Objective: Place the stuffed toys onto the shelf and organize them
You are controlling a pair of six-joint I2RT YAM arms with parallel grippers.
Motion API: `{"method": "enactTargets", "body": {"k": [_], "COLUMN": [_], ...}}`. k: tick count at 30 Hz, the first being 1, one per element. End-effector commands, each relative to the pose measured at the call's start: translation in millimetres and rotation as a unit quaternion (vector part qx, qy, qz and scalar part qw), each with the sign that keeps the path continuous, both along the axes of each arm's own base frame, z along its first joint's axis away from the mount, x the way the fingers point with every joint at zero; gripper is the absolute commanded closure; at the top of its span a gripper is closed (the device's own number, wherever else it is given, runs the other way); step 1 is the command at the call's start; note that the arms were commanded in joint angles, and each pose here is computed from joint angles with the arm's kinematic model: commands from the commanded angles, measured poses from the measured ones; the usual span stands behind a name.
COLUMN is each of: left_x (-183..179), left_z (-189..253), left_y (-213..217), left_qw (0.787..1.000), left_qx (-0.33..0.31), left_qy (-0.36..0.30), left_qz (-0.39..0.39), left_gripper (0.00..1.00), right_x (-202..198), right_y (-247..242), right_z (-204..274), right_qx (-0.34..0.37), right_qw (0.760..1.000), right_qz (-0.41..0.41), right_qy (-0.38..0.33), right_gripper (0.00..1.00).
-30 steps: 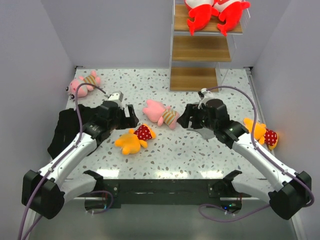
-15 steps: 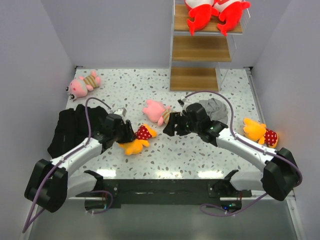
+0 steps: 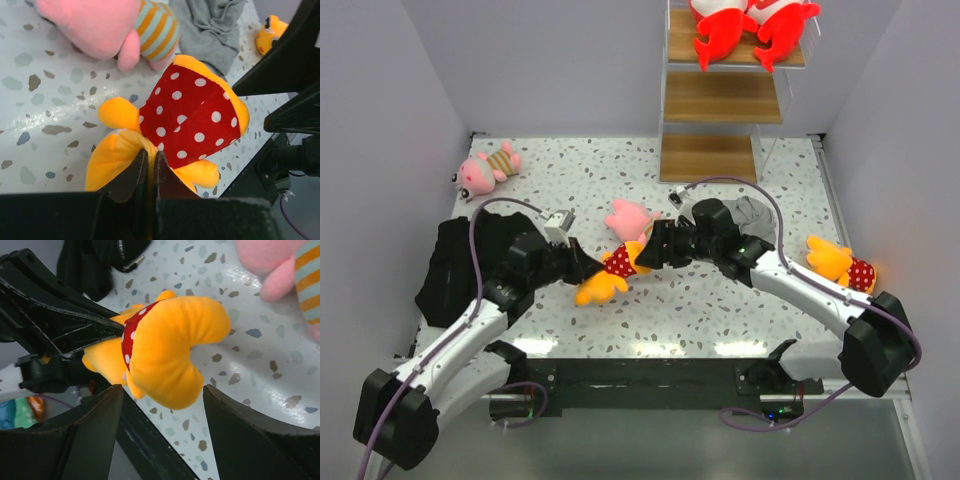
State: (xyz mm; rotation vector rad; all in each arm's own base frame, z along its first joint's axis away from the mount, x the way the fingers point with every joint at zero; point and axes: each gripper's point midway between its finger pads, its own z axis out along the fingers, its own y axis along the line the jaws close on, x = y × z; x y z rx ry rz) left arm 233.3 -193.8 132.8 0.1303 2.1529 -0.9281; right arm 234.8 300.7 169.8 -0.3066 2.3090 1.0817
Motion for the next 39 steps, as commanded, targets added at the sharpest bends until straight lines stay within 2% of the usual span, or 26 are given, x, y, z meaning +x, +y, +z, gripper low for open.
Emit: {"method": "enactTargets", "body": {"k": [1, 5, 10, 14, 15, 17, 18, 19, 20, 21, 22, 24, 25, 28, 33, 35, 36, 38, 39], "left_x": [-5, -12, -20, -20, -20, -18, -17, -12, -6, 1, 13, 27, 36, 55, 93, 105, 109, 116, 117], "left_z": [57, 81, 101, 103, 103, 104, 106, 102, 112, 113, 105, 127, 129, 154, 168, 170, 172, 174, 174], "left_y": [-17, -19, -21, -19, -19, -20, -20, -16, -13, -7, 8, 22, 35, 50, 77, 95, 99, 107, 108], "left_qw": [0.992, 0.984, 0.976, 0.976, 0.976, 0.977, 0.977, 0.980, 0.981, 0.984, 0.988, 0.984, 0.980, 0.969, 0.948, 0.938, 0.937, 0.937, 0.936], "left_qx": [-0.061, -0.086, -0.106, -0.103, -0.103, -0.103, -0.100, -0.087, -0.082, -0.071, -0.043, -0.031, -0.015, 0.011, 0.064, 0.063, 0.055, 0.030, 0.028], "left_qy": [-0.094, -0.136, -0.170, -0.175, -0.173, -0.170, -0.170, -0.164, -0.169, -0.164, -0.143, -0.153, -0.152, -0.170, -0.162, -0.161, -0.163, -0.162, -0.160], "left_qz": [-0.054, -0.070, -0.084, -0.079, -0.080, -0.082, -0.080, -0.064, -0.047, -0.021, 0.036, 0.090, 0.130, 0.181, 0.265, 0.299, 0.304, 0.309, 0.312], "left_gripper": [1.00, 1.00, 1.00, 1.00, 0.99, 0.83, 0.60, 0.46, 0.34, 0.19, 0.14, 0.01, 0.00, 0.00, 0.00, 0.00, 0.00, 0.00, 0.01], "right_x": [-9, -13, -17, -18, -19, -14, -12, -8, -5, 0, 4, 9, 11, 14, -9, -11, -30, -34, -54], "right_y": [16, 23, 30, 38, 37, 32, 31, 27, 19, 14, 8, -5, -9, -23, -19, -18, -4, -2, 9], "right_z": [57, 77, 81, 96, 97, 93, 97, 96, 86, 96, 95, 97, 96, 93, 77, 62, 54, 33, 23], "right_qx": [0.096, 0.148, 0.172, 0.228, 0.227, 0.205, 0.197, 0.175, 0.140, 0.126, 0.095, 0.050, 0.025, -0.038, -0.109, -0.164, -0.174, -0.240, -0.258], "right_qw": [0.995, 0.988, 0.983, 0.972, 0.972, 0.978, 0.980, 0.984, 0.990, 0.990, 0.991, 0.991, 0.987, 0.981, 0.966, 0.953, 0.946, 0.923, 0.909], "right_qz": [0.010, 0.007, 0.019, 0.032, 0.031, 0.021, 0.020, 0.024, 0.008, 0.003, 0.010, 0.000, 0.014, 0.028, 0.078, 0.082, 0.112, 0.118, 0.149], "right_qy": [0.013, 0.039, 0.055, 0.054, 0.051, 0.029, 0.012, -0.023, -0.026, -0.056, -0.096, -0.126, -0.158, -0.187, -0.219, -0.240, -0.250, -0.276, -0.293], "right_gripper": [0.28, 0.26, 0.27, 0.47, 0.61, 0.72, 0.76, 0.78, 0.78, 0.79, 0.80, 0.80, 0.80, 0.81, 0.80, 0.80, 0.80, 0.80, 0.79]}}
